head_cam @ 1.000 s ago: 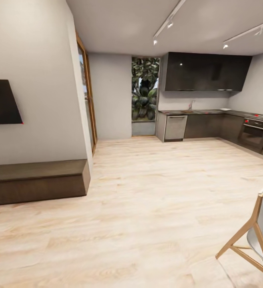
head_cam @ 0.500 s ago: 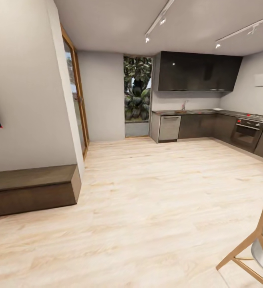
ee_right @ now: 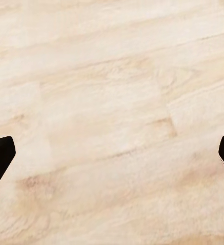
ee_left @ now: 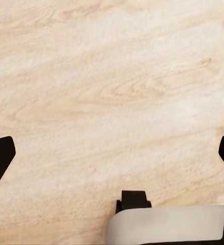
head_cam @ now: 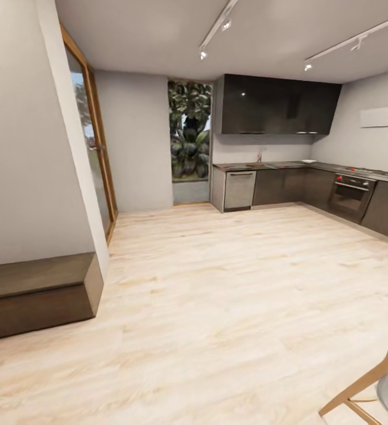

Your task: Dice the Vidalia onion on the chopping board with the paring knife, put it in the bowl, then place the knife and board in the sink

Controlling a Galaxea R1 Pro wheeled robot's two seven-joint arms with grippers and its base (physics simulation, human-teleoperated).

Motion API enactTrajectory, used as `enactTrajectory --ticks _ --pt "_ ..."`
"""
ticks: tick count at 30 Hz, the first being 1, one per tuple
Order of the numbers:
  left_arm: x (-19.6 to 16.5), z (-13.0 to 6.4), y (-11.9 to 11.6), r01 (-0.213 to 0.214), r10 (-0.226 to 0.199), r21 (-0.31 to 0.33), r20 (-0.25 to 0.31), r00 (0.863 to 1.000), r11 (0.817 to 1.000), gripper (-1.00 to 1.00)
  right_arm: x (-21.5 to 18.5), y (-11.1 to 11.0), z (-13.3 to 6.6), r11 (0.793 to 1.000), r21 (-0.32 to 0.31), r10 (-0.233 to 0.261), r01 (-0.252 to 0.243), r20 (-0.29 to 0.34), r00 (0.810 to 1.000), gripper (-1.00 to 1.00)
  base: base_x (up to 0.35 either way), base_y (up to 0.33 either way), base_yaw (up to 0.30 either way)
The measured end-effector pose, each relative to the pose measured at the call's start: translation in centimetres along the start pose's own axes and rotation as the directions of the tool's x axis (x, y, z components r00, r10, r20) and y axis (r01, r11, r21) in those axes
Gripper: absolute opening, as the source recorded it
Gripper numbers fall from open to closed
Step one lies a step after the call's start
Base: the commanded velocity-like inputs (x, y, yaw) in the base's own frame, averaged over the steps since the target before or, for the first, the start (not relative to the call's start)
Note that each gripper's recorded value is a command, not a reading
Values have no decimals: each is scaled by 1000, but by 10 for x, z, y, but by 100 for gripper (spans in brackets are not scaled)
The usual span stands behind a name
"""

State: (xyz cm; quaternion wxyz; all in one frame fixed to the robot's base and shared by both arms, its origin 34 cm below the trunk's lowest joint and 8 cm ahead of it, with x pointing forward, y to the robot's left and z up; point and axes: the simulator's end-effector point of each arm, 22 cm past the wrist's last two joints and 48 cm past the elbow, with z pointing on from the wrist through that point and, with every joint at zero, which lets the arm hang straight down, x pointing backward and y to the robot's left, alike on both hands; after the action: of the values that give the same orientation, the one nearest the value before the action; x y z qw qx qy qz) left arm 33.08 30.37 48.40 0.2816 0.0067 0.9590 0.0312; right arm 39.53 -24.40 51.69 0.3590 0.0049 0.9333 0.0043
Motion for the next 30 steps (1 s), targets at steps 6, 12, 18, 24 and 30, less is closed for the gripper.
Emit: enactTrajectory --ticks 6,12,18,24,30 --pt "-1 0 0 0 0 0 1 1000 1000 100 0 0 0 1000 0 0 0 0 1000 100 317 0 -100" --pt "0 0 0 0 0 0 0 1000 1000 100 0 0 0 1000 0 0 0 0 1000 100 317 0 -88" --pt "1 0 0 0 0 0 -2 1000 1000 100 0 0 0 1000 0 0 0 0 1000 100 317 0 -83" --pt "0 0 0 0 0 0 -1 1000 1000 100 0 1 0 1000 -1 0 0 0 1000 100 317 0 -80" --pt "0 0 0 0 0 0 -1 1000 1000 100 0 1 0 1000 -1 0 0 0 1000 100 317 0 -66"
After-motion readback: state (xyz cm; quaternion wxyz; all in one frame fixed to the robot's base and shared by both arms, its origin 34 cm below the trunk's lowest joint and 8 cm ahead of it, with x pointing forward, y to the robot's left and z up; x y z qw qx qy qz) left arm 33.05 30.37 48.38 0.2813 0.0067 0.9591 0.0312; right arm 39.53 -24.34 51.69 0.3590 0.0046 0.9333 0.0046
